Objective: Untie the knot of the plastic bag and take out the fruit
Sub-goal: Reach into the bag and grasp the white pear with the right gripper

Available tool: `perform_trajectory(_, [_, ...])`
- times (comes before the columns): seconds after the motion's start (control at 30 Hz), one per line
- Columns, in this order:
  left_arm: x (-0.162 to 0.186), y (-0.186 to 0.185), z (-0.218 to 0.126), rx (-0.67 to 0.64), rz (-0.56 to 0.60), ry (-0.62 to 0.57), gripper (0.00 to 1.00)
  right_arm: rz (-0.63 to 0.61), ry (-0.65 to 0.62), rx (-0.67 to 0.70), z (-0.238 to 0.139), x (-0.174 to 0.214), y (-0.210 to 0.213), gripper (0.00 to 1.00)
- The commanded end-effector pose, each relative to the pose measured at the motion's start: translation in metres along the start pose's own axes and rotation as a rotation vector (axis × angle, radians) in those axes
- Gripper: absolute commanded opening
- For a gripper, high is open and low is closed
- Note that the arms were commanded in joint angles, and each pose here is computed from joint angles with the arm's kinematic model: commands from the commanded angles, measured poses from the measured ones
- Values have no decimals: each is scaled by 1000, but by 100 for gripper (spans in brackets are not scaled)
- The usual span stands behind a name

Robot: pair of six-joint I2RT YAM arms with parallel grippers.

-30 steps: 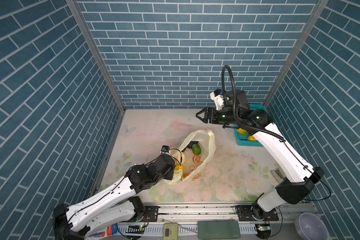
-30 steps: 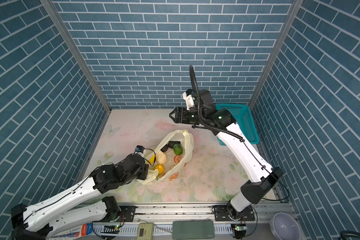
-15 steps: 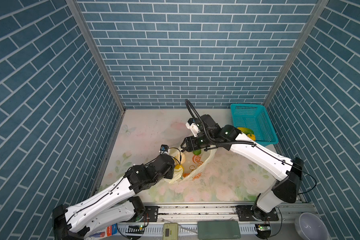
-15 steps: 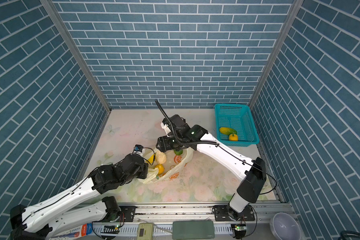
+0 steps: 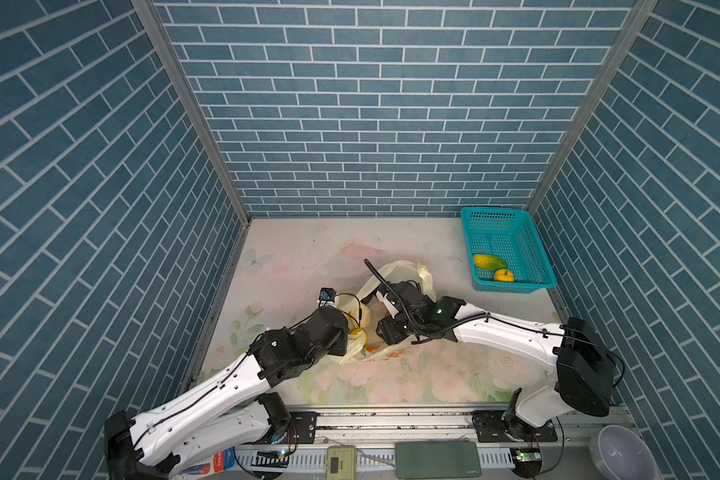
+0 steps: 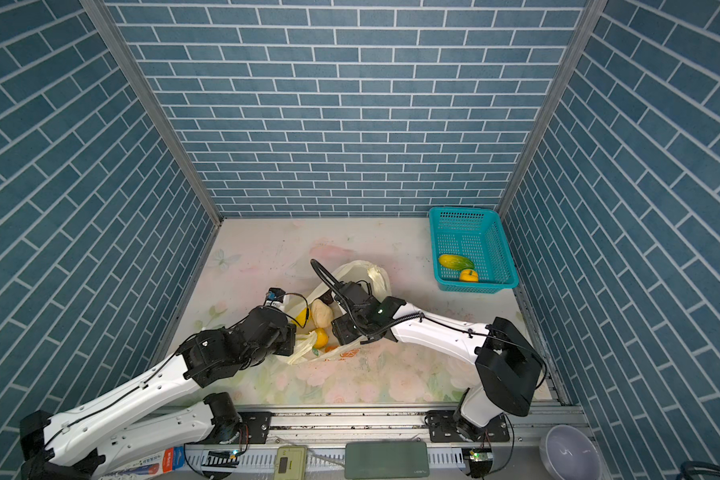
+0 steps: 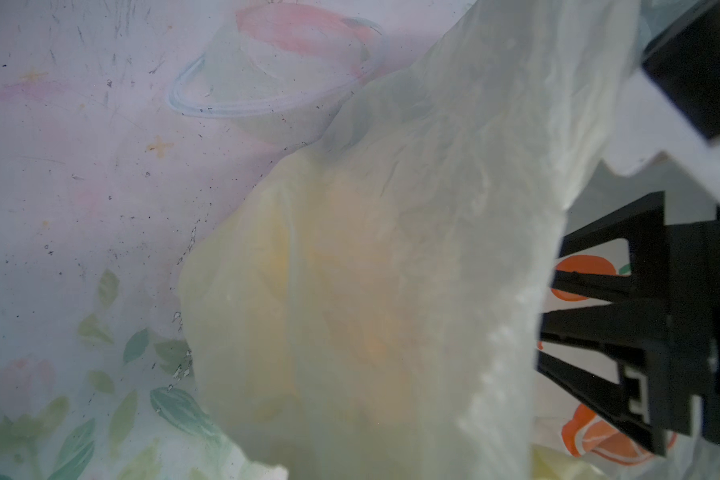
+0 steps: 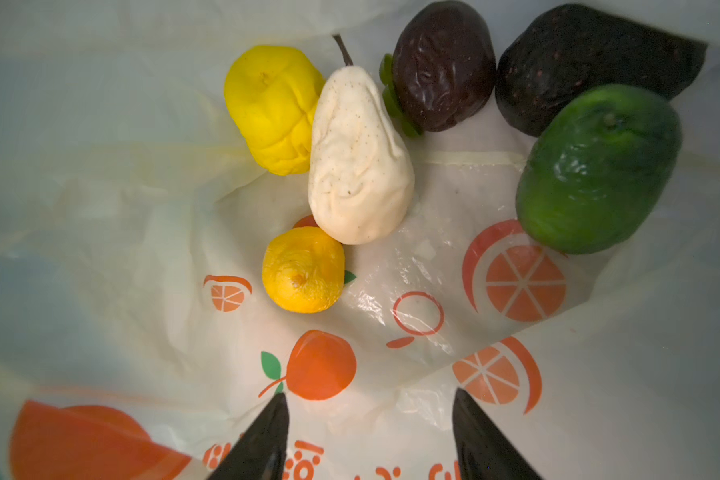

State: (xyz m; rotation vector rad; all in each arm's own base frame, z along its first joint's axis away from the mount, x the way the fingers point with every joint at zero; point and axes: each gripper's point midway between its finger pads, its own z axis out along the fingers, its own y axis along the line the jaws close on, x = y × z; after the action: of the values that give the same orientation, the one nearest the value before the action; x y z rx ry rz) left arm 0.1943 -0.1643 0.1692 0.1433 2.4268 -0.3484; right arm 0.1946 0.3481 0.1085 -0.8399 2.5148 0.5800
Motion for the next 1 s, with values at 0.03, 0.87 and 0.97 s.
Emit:
perform_trajectory(0.03, [-14, 1, -3, 5, -39, -36, 0, -32, -8, 33, 22, 16, -7, 62])
perform_trajectory(0.87, [-11, -14, 13, 116, 21, 15, 0, 383, -178, -50, 72, -75, 6, 85])
perform_trajectory(0.97, [-6, -16, 14, 133, 22, 31, 0, 420, -179, -25, 82, -78, -1, 85])
